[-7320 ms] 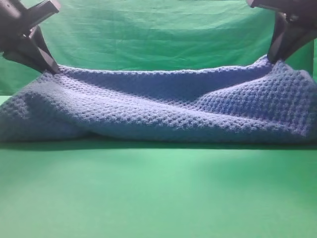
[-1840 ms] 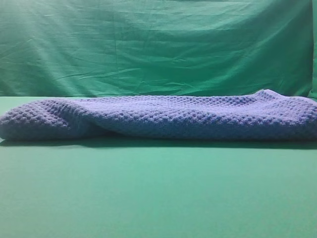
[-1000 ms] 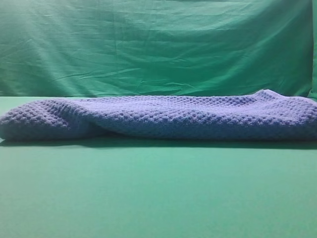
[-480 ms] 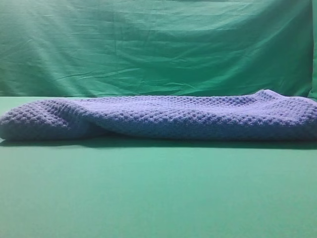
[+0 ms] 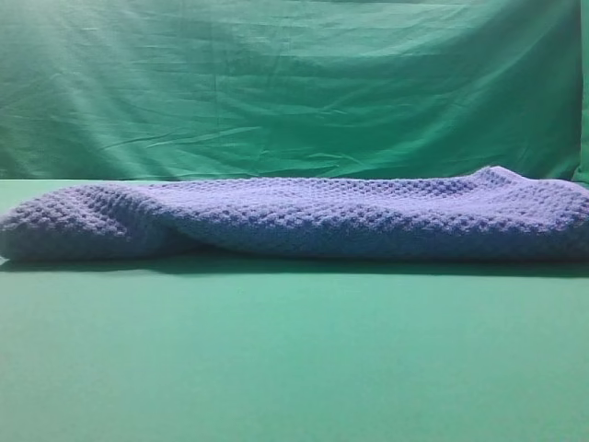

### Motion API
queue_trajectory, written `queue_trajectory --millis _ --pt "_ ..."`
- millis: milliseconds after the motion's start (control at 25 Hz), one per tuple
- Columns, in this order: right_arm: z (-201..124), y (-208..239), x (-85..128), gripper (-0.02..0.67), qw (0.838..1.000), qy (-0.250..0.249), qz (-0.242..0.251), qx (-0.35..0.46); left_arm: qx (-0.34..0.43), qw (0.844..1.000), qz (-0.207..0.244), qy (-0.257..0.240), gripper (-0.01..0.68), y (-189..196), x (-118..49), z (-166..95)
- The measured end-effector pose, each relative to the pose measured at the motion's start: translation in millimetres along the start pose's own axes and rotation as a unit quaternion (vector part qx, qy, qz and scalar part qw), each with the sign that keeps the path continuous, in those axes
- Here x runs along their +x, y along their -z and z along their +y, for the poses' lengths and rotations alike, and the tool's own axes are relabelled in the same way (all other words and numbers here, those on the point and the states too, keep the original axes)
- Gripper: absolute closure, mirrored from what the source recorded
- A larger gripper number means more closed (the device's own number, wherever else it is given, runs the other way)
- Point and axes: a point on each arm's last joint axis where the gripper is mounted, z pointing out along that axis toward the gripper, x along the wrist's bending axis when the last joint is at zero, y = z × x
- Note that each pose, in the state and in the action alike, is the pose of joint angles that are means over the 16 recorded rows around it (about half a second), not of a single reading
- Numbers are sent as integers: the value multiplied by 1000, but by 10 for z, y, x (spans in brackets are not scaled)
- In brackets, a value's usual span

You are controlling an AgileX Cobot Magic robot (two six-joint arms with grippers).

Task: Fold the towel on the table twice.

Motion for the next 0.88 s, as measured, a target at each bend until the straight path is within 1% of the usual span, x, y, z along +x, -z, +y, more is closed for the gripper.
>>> queue_trajectory --millis 480,880 --pt "-1 0 -6 649 1000 -1 -5 1 2 1000 0 -1 673 0 -1 -3" --pt "-2 13 -64 649 998 -19 -56 -3 2 1000 0 -1 673 0 -1 -3"
